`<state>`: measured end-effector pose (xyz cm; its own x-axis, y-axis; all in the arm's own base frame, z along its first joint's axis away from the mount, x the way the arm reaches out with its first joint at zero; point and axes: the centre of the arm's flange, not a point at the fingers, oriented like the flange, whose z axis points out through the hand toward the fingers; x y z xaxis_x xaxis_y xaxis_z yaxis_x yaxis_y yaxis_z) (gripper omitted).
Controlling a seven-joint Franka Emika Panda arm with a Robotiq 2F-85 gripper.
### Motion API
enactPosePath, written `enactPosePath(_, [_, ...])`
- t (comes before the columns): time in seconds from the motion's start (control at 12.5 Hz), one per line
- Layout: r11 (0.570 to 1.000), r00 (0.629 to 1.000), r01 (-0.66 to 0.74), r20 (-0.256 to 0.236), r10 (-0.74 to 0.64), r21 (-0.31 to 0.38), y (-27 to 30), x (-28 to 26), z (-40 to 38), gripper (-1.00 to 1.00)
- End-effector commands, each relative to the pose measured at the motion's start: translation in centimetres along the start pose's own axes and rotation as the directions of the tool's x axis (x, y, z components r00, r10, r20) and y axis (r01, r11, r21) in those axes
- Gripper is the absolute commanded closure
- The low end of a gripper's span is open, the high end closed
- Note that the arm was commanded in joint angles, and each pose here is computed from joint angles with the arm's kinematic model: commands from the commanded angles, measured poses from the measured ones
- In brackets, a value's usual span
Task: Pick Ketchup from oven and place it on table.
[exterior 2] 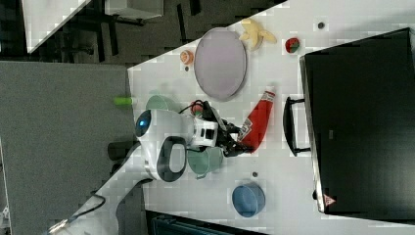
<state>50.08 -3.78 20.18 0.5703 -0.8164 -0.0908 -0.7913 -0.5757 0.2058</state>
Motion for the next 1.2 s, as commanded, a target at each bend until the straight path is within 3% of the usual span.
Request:
enactPosePath(0.08, [0.992,0.996,0.034,-0.084,-0.024,0.122,-3.6,-0.8,-3.8,-1.00])
enactPosePath(0.4, [0.984,0.996,0.024,-0.094,-0.007,0.175,-2.9,-0.9,-11.1,-1.00])
enactPosePath(0.64, [0.986,0.998,0.025,-0.063,-0.014,0.167,-1.7,-1.3,-20.5,-1.00])
enactPosePath(0.8, [0.978,0.996,0.030,-0.085,-0.013,0.204,-0.7,-1.3,-30.4,-1.00])
enactPosePath(1.2, [0.981,0.997,0.032,-0.075,-0.018,0.191,0.7,-2.0,-37.2,-1.00])
